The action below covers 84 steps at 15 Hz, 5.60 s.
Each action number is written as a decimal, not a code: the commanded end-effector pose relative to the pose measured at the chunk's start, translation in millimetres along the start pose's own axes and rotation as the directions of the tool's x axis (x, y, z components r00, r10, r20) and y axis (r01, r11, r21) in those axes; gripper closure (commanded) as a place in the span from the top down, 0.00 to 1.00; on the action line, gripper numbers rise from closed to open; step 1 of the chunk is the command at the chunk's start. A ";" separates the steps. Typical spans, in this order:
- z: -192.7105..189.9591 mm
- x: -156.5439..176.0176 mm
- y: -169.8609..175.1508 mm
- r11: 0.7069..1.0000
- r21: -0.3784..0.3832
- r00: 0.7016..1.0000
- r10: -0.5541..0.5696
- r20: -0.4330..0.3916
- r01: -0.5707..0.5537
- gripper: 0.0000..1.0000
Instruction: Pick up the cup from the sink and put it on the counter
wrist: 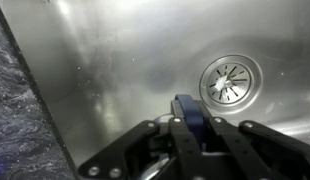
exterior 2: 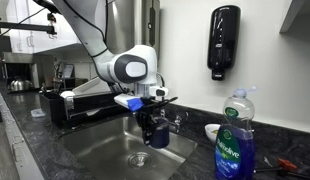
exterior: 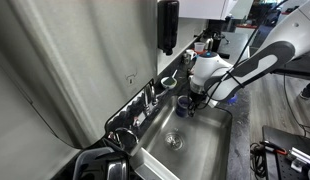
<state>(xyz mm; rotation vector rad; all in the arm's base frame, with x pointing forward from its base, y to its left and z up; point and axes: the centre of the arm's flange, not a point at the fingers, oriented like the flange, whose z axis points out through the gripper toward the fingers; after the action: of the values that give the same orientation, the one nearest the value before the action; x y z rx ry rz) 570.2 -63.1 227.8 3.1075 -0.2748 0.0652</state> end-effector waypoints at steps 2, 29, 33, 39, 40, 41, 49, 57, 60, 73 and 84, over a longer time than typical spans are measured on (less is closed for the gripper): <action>-52.3 -39.8 0.7 0.998 -0.008 0.998 0.055 0.033 -0.054 0.04; -75.6 -52.7 88.3 0.667 -0.077 0.650 0.742 0.164 -0.741 0.04; -73.8 -50.5 96.2 0.664 -0.079 0.646 0.744 0.169 -0.744 0.04; -71.4 -56.0 94.0 0.670 -0.094 0.652 0.739 0.167 -0.736 0.17; -70.7 -56.3 93.7 0.671 -0.095 0.652 0.739 0.168 -0.736 0.17; -70.1 -56.4 93.5 0.671 -0.096 0.652 0.739 0.169 -0.735 0.17; -69.4 -56.5 93.3 0.671 -0.097 0.653 0.739 0.169 -0.735 0.17; -64.4 -41.0 95.6 0.617 -0.084 0.599 0.782 0.171 -0.782 0.04; -62.7 -31.8 102.7 0.589 -0.077 0.574 0.804 0.156 -0.805 0.04; -34.6 -19.1 193.4 0.429 -0.043 0.421 0.898 0.128 -0.902 0.04; -20.5 -23.7 199.5 0.399 0.009 0.398 0.913 0.092 -0.917 0.04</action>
<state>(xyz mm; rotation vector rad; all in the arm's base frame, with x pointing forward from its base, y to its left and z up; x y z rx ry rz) 510.7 -255.5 253.9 2.5103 -1.9999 -0.0710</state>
